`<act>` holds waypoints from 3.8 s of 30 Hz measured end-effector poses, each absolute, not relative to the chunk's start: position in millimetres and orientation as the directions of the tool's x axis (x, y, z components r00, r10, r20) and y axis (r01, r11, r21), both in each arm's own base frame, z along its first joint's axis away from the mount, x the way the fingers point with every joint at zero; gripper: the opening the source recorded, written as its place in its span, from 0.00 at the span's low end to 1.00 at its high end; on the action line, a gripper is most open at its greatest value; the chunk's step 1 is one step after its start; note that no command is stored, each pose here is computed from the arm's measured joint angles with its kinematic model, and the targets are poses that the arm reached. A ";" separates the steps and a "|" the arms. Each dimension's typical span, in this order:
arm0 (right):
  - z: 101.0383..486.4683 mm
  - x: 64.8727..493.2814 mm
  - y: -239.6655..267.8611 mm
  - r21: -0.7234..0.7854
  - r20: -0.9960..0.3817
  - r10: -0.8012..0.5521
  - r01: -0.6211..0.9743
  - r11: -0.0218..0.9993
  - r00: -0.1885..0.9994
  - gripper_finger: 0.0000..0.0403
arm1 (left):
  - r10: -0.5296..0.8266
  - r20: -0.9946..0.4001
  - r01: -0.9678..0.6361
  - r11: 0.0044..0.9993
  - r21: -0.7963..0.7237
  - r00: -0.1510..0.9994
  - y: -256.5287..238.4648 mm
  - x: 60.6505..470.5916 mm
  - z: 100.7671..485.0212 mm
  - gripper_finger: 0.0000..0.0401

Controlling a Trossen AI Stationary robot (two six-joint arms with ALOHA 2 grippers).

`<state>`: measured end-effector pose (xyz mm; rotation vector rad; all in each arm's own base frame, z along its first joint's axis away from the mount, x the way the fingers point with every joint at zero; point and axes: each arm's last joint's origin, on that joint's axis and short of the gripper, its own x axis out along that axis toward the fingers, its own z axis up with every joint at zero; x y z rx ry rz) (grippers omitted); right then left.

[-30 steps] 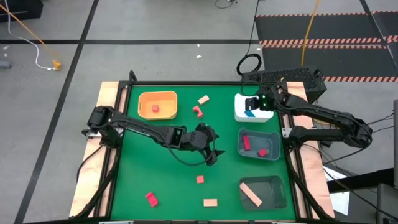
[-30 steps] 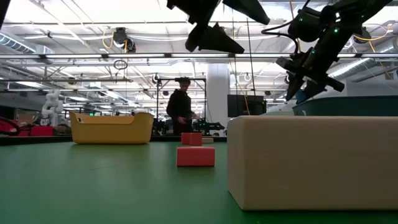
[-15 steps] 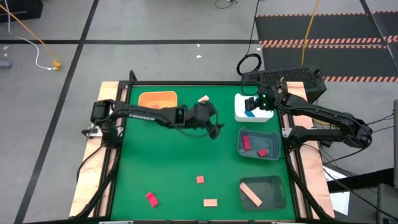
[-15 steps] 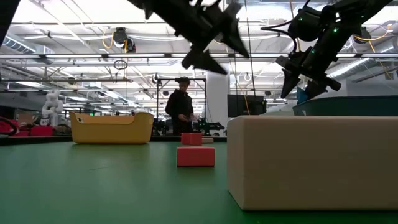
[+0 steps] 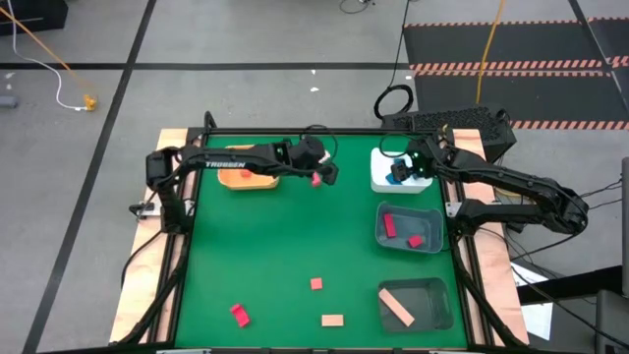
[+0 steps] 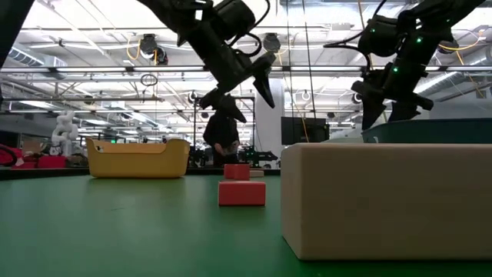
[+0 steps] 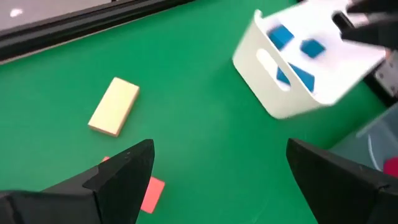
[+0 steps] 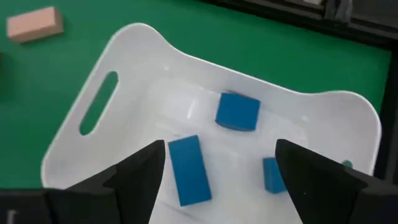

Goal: Sort & place blocks by color
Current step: Put the top orange block into the yellow bin

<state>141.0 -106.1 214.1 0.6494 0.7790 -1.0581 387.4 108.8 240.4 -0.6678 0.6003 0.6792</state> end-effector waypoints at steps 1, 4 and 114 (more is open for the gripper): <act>214.7 141.7 -106.6 0.101 -0.809 -0.512 0.927 0.362 0.289 0.73 | 0.369 -0.685 -0.736 0.569 -0.368 0.628 111.6 386.6 240.4 0.91; 217.6 145.2 -108.9 0.109 -0.780 -0.536 0.914 0.391 0.323 0.73 | 0.381 -0.687 -0.767 0.480 -0.425 0.619 119.7 385.0 238.8 0.91; 237.8 162.7 -119.9 0.231 -0.580 -0.631 0.847 0.479 0.515 0.73 | 0.187 -0.982 -0.958 0.285 0.024 0.032 146.0 244.7 203.0 0.16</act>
